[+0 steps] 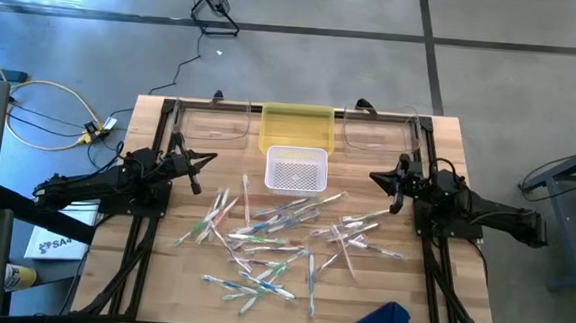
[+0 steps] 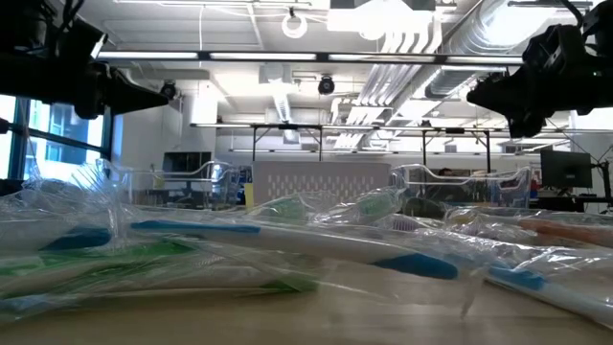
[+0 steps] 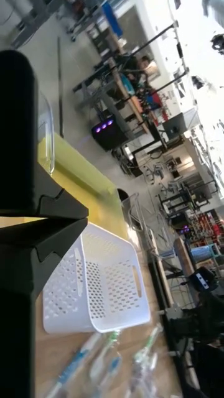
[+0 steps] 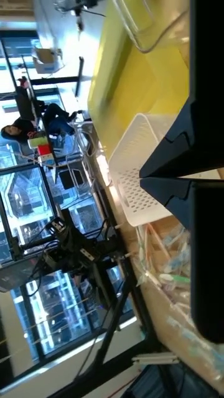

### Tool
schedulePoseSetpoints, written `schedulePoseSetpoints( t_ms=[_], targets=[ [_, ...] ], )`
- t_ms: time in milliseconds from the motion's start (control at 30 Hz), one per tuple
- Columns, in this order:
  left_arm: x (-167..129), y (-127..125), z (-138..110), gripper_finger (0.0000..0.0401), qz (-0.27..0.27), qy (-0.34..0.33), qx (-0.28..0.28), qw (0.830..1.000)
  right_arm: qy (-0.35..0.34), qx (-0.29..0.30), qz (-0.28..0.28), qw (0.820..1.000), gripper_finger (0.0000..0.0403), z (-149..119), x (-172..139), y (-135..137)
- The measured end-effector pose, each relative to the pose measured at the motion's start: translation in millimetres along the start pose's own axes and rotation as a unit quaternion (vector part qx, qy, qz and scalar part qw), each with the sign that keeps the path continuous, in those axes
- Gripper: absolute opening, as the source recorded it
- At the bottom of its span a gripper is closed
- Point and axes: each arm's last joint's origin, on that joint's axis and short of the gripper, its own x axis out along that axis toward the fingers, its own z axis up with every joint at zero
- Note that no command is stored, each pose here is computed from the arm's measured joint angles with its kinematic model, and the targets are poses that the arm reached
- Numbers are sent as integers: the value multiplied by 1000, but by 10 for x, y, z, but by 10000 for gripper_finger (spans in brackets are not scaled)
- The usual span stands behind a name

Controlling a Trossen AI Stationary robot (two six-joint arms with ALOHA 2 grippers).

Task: Pick & Place Toothbrushes
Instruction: Put the green toothbrush into the white bin

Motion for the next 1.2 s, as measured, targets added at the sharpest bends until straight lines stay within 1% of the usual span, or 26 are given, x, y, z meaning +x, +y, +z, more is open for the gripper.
schedulePoseSetpoints(
  t_ms=[167,233,633,800,1100,1200],
  targets=[
    [0,0,0,0,0,0,-38,999,3,-5,1,1000,2,-6,0,0],
    [0,0,-1,0,0,0,-43,999,3,-5,1,1000,2,-6,0,0],
    [0,0,-1,0,0,0,-42,999,3,-5,2,1000,2,-6,0,0],
    [0,0,0,0,0,0,-14,1000,-13,-4,6,1000,2,26,0,8],
    [0,-4,1,0,-6,-2,-12,1000,-27,-6,6,1000,2,52,-1,14],
    [0,-4,1,0,-6,-2,-12,1000,-31,-30,-11,999,2,54,-1,4]
  ],
)
